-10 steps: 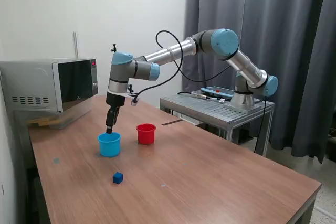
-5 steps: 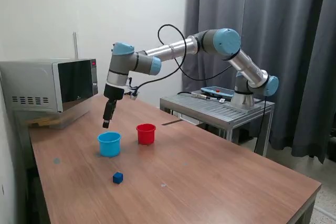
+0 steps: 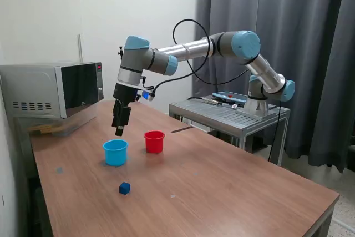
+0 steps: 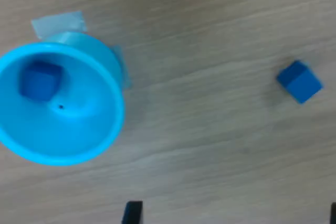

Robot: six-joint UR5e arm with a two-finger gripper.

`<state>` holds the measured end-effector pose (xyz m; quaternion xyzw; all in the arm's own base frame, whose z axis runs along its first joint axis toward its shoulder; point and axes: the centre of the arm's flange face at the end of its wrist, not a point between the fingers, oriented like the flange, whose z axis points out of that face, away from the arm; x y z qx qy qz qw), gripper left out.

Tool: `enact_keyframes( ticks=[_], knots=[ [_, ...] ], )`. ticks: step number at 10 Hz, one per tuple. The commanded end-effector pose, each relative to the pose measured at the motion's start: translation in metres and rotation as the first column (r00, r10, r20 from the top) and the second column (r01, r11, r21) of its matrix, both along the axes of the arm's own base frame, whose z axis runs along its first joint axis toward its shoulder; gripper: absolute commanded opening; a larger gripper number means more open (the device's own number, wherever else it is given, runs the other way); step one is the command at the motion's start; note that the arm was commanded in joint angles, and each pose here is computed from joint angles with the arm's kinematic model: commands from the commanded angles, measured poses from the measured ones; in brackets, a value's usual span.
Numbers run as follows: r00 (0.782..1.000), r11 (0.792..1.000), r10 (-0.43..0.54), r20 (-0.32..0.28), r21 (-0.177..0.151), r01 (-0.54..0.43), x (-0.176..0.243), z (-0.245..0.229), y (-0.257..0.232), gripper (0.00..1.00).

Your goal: Place red objects in the red bin, and blue objects in the blue bin.

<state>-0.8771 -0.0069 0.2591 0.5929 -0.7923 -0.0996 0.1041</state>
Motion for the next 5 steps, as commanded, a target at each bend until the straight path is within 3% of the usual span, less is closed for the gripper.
enact_keyframes(
  ticks=[1,3,5],
  knots=[
    [0.993,0.993,0.120,-0.003,0.008,-0.120,0.000,0.001,-0.018,1.00],
    [0.972,0.972,0.236,-0.016,-0.006,-0.236,-0.001,0.003,-0.028,1.00],
    [0.943,0.943,0.333,-0.016,0.015,-0.333,-0.001,0.004,-0.029,1.00]
  ],
)
